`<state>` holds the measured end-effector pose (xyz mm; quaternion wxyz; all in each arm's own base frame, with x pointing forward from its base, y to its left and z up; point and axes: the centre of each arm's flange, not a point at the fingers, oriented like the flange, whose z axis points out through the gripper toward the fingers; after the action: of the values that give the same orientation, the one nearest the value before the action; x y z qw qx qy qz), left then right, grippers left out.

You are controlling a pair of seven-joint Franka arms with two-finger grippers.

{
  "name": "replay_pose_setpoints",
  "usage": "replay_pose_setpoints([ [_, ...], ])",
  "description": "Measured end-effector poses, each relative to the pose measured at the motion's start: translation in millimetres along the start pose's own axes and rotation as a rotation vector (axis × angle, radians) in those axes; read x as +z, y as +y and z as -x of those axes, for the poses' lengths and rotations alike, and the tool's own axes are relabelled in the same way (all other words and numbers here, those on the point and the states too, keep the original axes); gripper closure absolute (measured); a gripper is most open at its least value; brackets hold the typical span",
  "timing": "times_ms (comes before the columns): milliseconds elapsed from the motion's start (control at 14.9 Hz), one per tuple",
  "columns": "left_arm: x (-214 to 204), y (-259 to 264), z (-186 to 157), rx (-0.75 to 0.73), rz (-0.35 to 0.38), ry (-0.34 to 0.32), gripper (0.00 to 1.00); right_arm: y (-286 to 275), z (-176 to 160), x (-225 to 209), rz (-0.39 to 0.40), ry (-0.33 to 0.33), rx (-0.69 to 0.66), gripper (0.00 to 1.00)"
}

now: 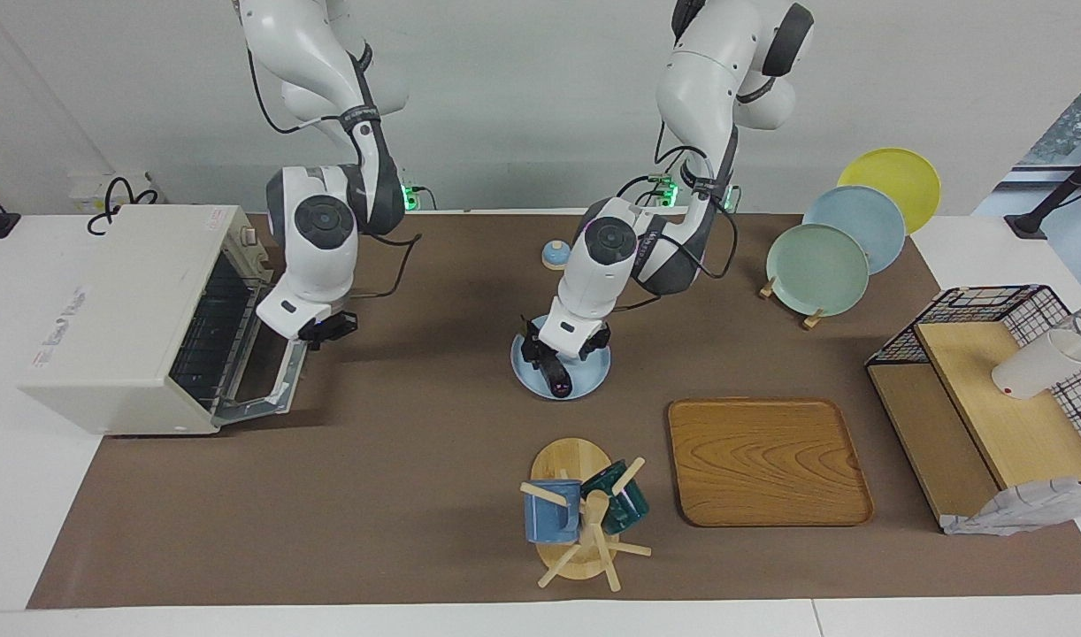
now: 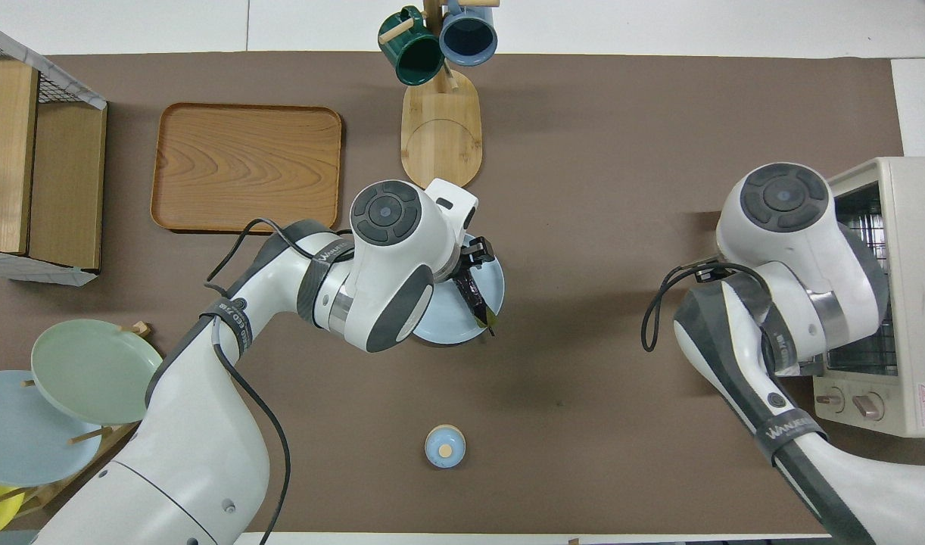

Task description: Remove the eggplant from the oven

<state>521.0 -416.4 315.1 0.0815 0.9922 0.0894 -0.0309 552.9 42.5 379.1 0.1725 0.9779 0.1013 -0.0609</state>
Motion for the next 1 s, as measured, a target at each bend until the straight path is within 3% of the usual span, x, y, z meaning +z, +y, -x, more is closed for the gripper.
replay_pose_setpoints([
  [268,5.4,0.6,4.3,0.004,0.002,0.003,0.09,67.3,24.0,-35.6,-0.003,0.014,-0.003,0.99],
  [401,5.6,2.0,5.8,0.007,0.003,0.004,0.24,103.2,36.0,-39.1,-0.013,0.025,-0.012,0.99],
  [535,5.7,3.7,7.3,0.009,0.005,0.005,0.3,128.6,43.7,-38.1,-0.039,0.033,-0.009,0.99],
  [736,6.0,6.3,10.0,0.015,0.006,0.006,0.65,134.2,47.3,-50.5,-0.091,0.013,0.013,0.99],
  [1003,5.9,6.3,9.8,0.015,0.006,0.007,0.66,133.4,44.9,-145.8,-0.166,0.068,0.03,0.99],
])
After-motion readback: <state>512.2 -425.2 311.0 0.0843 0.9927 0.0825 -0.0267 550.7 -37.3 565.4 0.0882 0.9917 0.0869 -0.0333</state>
